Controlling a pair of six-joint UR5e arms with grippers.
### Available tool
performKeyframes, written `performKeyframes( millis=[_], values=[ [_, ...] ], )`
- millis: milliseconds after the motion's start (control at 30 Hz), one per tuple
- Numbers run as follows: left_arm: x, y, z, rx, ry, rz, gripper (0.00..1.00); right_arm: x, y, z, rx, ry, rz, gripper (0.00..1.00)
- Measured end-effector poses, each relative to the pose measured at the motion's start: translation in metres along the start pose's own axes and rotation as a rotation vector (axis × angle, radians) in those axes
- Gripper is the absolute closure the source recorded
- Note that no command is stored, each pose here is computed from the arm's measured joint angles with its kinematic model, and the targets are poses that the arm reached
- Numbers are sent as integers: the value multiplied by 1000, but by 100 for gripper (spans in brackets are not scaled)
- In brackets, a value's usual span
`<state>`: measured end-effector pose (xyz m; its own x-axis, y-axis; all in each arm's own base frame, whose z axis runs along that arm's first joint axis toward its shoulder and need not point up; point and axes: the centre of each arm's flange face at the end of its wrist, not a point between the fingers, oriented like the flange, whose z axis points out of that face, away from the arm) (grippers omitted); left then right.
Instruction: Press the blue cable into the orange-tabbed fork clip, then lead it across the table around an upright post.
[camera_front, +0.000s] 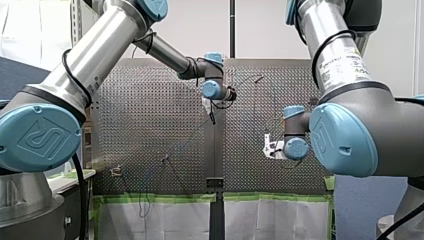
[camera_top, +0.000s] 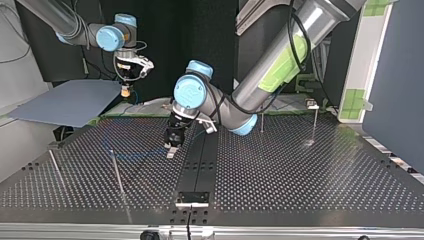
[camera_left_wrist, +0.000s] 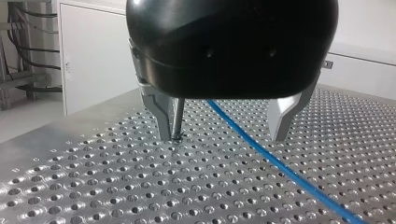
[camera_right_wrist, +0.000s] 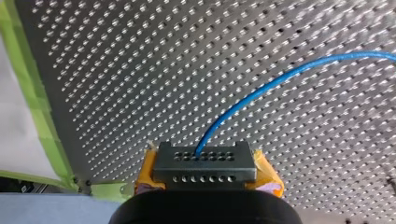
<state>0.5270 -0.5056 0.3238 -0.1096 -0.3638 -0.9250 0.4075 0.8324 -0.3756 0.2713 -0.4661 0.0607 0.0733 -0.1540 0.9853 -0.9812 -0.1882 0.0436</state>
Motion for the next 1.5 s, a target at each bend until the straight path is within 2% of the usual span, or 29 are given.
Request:
performKeyframes(
  millis=[67,300,467,633,833,1033,1233,1367,1500],
  values=[
    [0,0,0,-1,0,0,0,-8,0,1,-5,-1,2,100],
    [-1,2,1,-4,0,0,0,-33,8,11,-27,6,26,100],
    [-1,4,1,-8,3,0,0,-49,12,16,-42,9,29,100],
    [-1,6,0,-13,12,1,0,-65,20,24,-70,20,38,100],
    [1,9,-3,-29,46,6,0,-83,32,39,-114,45,50,100],
    [4,11,-8,-43,82,16,0,-102,37,48,-132,65,63,100],
    [5,12,-9,-50,94,20,0,-121,48,59,-164,90,93,100],
    [6,13,-10,-54,103,23,0,-133,58,66,-205,107,126,100],
    [6,15,-12,-63,120,34,0,-150,68,66,-243,100,153,100]
  ],
)
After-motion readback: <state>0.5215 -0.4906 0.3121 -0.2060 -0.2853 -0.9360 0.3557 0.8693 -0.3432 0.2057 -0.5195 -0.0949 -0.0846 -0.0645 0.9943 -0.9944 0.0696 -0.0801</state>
